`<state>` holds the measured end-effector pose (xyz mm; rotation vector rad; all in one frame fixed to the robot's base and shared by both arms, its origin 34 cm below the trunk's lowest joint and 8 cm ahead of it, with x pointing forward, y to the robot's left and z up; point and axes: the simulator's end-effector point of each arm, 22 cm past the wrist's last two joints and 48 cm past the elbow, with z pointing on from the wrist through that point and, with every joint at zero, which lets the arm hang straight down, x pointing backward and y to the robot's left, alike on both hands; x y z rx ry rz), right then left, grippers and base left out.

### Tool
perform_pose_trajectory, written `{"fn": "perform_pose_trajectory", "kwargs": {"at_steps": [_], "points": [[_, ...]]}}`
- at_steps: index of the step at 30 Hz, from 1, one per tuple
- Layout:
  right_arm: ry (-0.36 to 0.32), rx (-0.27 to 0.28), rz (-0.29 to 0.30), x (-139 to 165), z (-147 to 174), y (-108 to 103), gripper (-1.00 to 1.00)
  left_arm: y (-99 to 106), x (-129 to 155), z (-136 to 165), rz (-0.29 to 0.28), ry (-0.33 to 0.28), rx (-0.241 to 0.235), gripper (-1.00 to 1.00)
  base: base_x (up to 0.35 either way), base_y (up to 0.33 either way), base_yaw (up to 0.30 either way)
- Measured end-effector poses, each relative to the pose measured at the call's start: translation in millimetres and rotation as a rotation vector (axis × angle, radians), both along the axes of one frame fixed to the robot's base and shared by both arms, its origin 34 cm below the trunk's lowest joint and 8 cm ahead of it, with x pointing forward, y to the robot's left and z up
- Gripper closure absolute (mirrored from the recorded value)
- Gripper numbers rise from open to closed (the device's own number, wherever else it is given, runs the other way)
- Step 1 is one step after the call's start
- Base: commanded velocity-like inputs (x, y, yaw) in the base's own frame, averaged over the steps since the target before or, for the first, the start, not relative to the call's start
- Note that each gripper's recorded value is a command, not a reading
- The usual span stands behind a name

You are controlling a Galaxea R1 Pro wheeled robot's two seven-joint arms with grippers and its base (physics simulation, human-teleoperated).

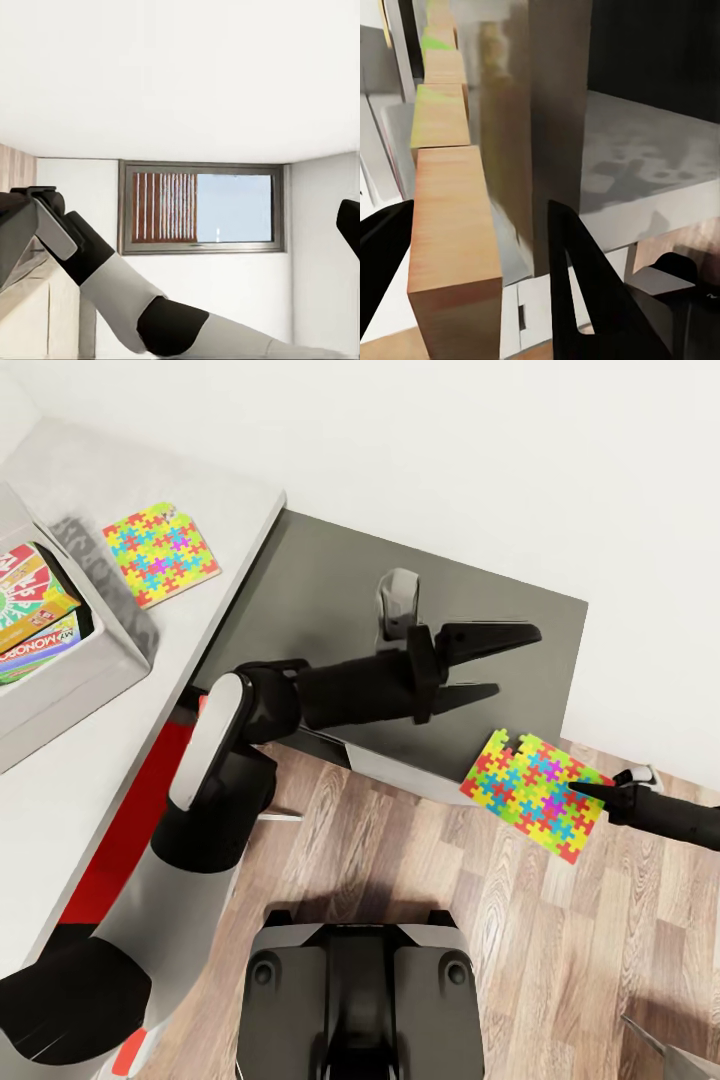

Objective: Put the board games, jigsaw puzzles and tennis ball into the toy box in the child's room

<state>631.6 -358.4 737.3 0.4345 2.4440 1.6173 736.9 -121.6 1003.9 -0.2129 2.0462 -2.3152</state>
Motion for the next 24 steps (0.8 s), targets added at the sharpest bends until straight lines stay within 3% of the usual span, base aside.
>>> {"fn": "perform_pose_trajectory", "kwargs": {"at_steps": [10,24], "points": [[-0.009,-0.028,0.011,2.0,7.3,-13.8,1.0,-9.2,-12.0,10.4,-0.036,-0.014,-0.037,-1.0,0.0,0.0,0.0],[-0.033,-0.036,0.036,7.2,20.8,-15.7,1.0,-10.8,-15.2,15.2,-0.043,-0.021,-0.041,-1.0,0.0,0.0,0.0]]}}
